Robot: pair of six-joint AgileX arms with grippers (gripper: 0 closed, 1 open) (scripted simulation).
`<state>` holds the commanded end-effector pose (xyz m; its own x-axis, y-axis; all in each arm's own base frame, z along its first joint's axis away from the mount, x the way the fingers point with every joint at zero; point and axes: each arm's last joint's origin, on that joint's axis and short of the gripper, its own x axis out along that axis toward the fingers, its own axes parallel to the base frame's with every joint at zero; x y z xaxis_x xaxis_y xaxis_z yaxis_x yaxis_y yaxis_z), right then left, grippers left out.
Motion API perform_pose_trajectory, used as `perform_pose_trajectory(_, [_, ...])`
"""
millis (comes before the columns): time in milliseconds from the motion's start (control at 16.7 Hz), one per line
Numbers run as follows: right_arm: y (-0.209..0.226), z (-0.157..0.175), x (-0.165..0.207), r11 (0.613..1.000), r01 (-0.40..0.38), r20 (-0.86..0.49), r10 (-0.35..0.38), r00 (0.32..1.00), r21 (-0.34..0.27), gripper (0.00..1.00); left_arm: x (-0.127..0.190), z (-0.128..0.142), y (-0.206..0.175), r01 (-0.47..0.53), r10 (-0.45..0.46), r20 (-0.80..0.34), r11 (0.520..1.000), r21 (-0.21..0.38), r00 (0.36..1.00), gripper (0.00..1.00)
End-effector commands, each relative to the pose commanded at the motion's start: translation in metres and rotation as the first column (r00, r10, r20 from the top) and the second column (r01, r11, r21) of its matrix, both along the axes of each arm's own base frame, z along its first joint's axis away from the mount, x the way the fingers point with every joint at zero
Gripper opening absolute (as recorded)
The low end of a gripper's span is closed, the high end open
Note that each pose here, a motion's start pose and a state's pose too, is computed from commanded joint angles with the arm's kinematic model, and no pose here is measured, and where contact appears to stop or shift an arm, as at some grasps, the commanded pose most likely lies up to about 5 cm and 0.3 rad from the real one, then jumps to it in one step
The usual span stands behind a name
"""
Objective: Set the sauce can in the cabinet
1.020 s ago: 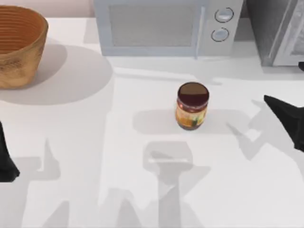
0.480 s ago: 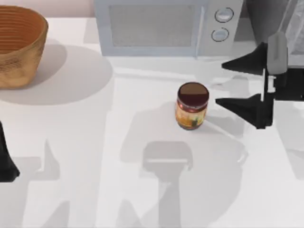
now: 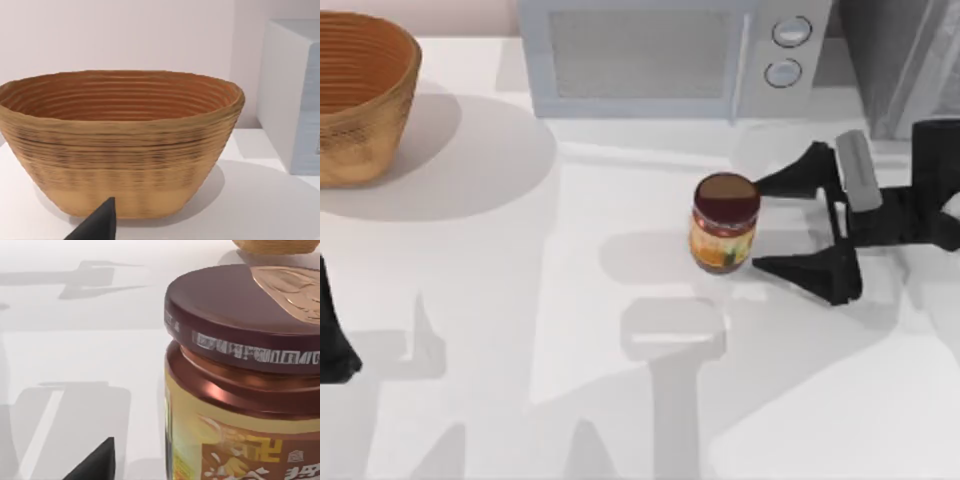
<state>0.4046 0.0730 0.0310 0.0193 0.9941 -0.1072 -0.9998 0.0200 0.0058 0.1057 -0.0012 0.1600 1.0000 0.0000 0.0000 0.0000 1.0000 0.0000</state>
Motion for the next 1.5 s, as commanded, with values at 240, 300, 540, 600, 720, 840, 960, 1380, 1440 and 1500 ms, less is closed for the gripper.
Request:
perform_pose_trajectory(240, [0.000, -0.006, 0.002, 1.000, -0.010, 0.006, 0.010, 1.000, 0.007, 1.00, 0.000, 0.000, 0.000, 0.000, 0.000, 0.000, 1.000, 0.000, 1.000, 1.00])
perform_pose_trajectory(300, [0.000, -0.006, 0.002, 1.000, -0.010, 0.006, 0.010, 1.000, 0.007, 1.00, 0.000, 0.000, 0.000, 0.000, 0.000, 0.000, 1.000, 0.000, 1.000, 1.00])
perform_pose_trajectory(540, [0.004, -0.007, 0.003, 1.000, -0.010, 0.004, 0.010, 1.000, 0.007, 1.00, 0.000, 0.000, 0.000, 0.000, 0.000, 0.000, 1.000, 0.000, 1.000, 1.00])
perform_pose_trajectory(600, [0.007, -0.007, 0.005, 1.000, -0.010, 0.005, 0.010, 1.000, 0.007, 1.00, 0.000, 0.000, 0.000, 0.000, 0.000, 0.000, 1.000, 0.000, 1.000, 1.00])
perform_pose_trajectory(720, [0.016, -0.009, 0.007, 1.000, -0.010, 0.006, 0.010, 1.000, 0.007, 1.00, 0.000, 0.000, 0.000, 0.000, 0.000, 0.000, 1.000, 0.000, 1.000, 1.00])
perform_pose_trajectory(840, [0.029, -0.011, 0.007, 1.000, -0.010, 0.007, 0.010, 1.000, 0.007, 1.00, 0.000, 0.000, 0.000, 0.000, 0.000, 0.000, 1.000, 0.000, 1.000, 1.00])
perform_pose_trajectory(960, [0.044, -0.011, 0.006, 1.000, -0.010, 0.007, 0.010, 1.000, 0.007, 1.00, 0.000, 0.000, 0.000, 0.000, 0.000, 0.000, 1.000, 0.000, 1.000, 1.00])
perform_pose_trajectory(1380, [0.059, -0.012, 0.003, 1.000, -0.010, 0.006, 0.010, 1.000, 0.007, 1.00, 0.000, 0.000, 0.000, 0.000, 0.000, 0.000, 1.000, 0.000, 1.000, 1.00])
perform_pose_trajectory(1440, [0.059, -0.012, 0.003, 1.000, -0.010, 0.006, 0.010, 1.000, 0.007, 0.92, 0.000, 0.000, 0.000, 0.000, 0.000, 0.000, 1.000, 0.000, 1.000, 1.00])
perform_pose_trajectory(1500, [0.059, -0.012, 0.003, 1.000, -0.010, 0.006, 0.010, 1.000, 0.007, 0.85, 0.000, 0.000, 0.000, 0.000, 0.000, 0.000, 1.000, 0.000, 1.000, 1.00])
